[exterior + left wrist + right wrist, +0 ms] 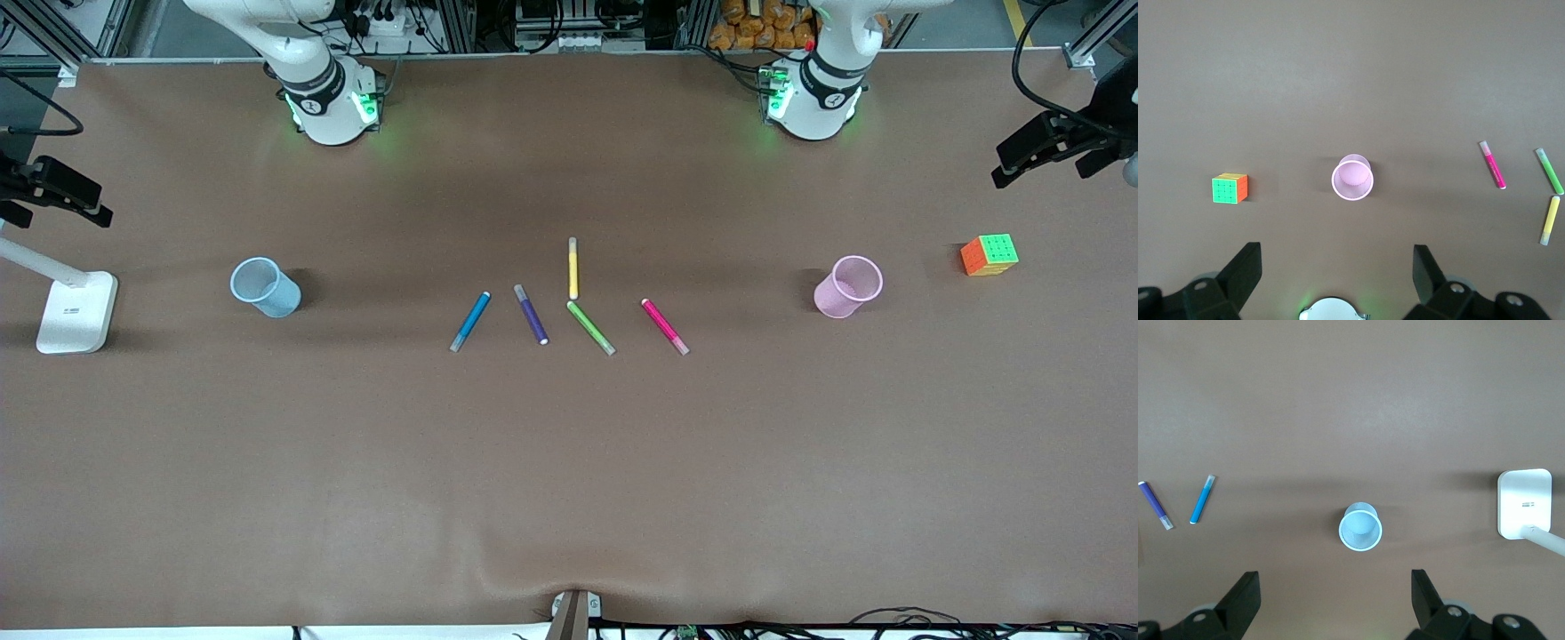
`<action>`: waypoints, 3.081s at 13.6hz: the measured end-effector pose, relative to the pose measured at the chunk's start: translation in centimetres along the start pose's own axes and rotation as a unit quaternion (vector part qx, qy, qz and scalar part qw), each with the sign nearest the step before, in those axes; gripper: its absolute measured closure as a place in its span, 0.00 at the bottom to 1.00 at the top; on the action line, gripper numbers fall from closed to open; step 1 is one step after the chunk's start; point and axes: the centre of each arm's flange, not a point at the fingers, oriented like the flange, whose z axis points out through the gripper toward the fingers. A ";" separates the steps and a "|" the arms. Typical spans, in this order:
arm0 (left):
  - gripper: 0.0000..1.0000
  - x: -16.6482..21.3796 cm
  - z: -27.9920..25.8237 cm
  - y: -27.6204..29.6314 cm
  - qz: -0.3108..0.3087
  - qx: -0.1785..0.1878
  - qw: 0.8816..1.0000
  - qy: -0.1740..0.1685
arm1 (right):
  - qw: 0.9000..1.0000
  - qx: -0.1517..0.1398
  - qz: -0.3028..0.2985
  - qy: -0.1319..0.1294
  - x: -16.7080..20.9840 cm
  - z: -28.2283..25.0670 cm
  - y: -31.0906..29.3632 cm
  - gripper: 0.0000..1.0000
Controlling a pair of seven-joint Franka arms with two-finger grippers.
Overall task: Place pink and blue markers in matching cups
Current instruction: 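Move the left gripper toward the pink marker, then lower the left gripper over the pink marker and grasp it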
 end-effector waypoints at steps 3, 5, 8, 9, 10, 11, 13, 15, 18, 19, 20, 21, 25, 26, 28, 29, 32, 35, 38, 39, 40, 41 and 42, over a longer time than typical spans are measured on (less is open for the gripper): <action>0.00 0.1 0.5 0.5 0.005 0.002 1.000 -0.009 | 1.000 0.000 0.000 0.000 0.0 0.0 0.0 0.00; 0.00 0.3 0.9 0.9 0.008 0.002 1.000 -0.013 | 1.000 0.000 0.000 0.000 0.0 0.0 0.0 0.00; 0.00 2.0 2.8 1.5 0.012 0.005 0.999 -0.039 | 1.000 0.000 0.000 0.000 0.0 0.0 0.0 0.00; 0.00 2.6 3.8 1.7 0.013 0.007 0.998 -0.055 | 1.000 0.000 0.000 0.000 0.0 0.0 0.0 0.00; 0.00 3.1 5.0 1.9 0.015 0.009 0.997 -0.070 | 1.000 0.000 0.000 0.000 0.0 0.0 0.0 0.00; 0.00 3.7 6.5 2.4 0.019 0.010 0.996 -0.086 | 1.000 0.000 0.000 0.000 0.0 0.0 0.0 0.00; 0.00 4.6 9.2 4.2 0.034 0.012 0.993 -0.110 | 1.000 0.000 0.000 0.000 0.0 0.0 0.0 0.00; 0.00 5.1 10.4 5.1 0.041 0.013 0.992 -0.121 | 1.000 0.000 -0.001 0.000 0.0 0.0 -0.1 0.00; 0.00 5.6 12.5 6.5 0.043 0.010 0.989 -0.140 | 1.000 0.000 -0.001 0.001 0.0 -0.1 -0.1 0.00; 0.00 5.8 14.1 8.0 0.035 0.008 0.988 -0.149 | 1.000 0.000 -0.001 0.001 0.0 -0.1 -0.1 0.00; 0.00 6.1 15.9 9.7 0.025 0.007 0.987 -0.157 | 1.000 0.000 -0.001 0.001 0.0 -0.1 -0.1 0.00; 0.00 6.3 18.0 11.5 0.017 0.010 0.986 -0.166 | 1.000 0.000 -0.001 0.001 0.0 -0.1 -0.1 0.00; 0.00 7.1 25.9 17.3 -0.003 0.013 0.981 -0.195 | 1.000 0.000 -0.001 0.001 0.0 -0.1 -0.1 0.00; 0.00 7.4 27.4 18.1 -0.014 -0.005 0.979 -0.202 | 1.000 0.000 -0.001 0.001 0.0 -0.1 -0.1 0.00; 0.00 8.1 30.0 19.1 -0.035 -0.031 0.977 -0.210 | 1.000 0.000 -0.001 0.001 0.0 -0.1 -0.1 0.00; 0.00 8.3 31.4 19.4 -0.046 -0.034 0.976 -0.212 | 1.000 0.000 -0.001 0.001 0.0 -0.1 -0.1 0.00; 0.00 7.8 35.1 20.4 -0.078 -0.040 0.973 -0.214 | 1.000 0.000 -0.001 0.001 0.0 -0.1 -0.1 0.00; 0.00 7.2 37.9 21.2 -0.134 -0.046 0.965 -0.219 | 1.000 0.000 -0.001 0.001 0.0 -0.1 -0.1 0.00; 0.00 6.4 40.6 23.5 -0.175 -0.040 0.958 -0.223 | 1.000 0.000 0.000 0.001 0.0 -0.1 0.0 0.00; 0.00 6.3 41.2 24.2 -0.186 -0.047 0.955 -0.227 | 1.000 0.000 0.000 0.001 0.0 -0.1 0.0 0.00; 0.00 6.1 41.8 24.7 -0.195 -0.055 0.952 -0.231 | 1.000 0.000 0.000 0.000 0.0 -0.1 0.0 0.00; 0.00 6.2 42.4 25.1 -0.202 -0.064 0.949 -0.233 | 1.000 0.000 0.000 -0.002 0.0 0.1 0.0 0.00; 0.00 6.2 43.1 25.3 -0.208 -0.071 0.947 -0.234 | 1.000 0.000 0.000 -0.006 0.2 0.5 0.0 0.00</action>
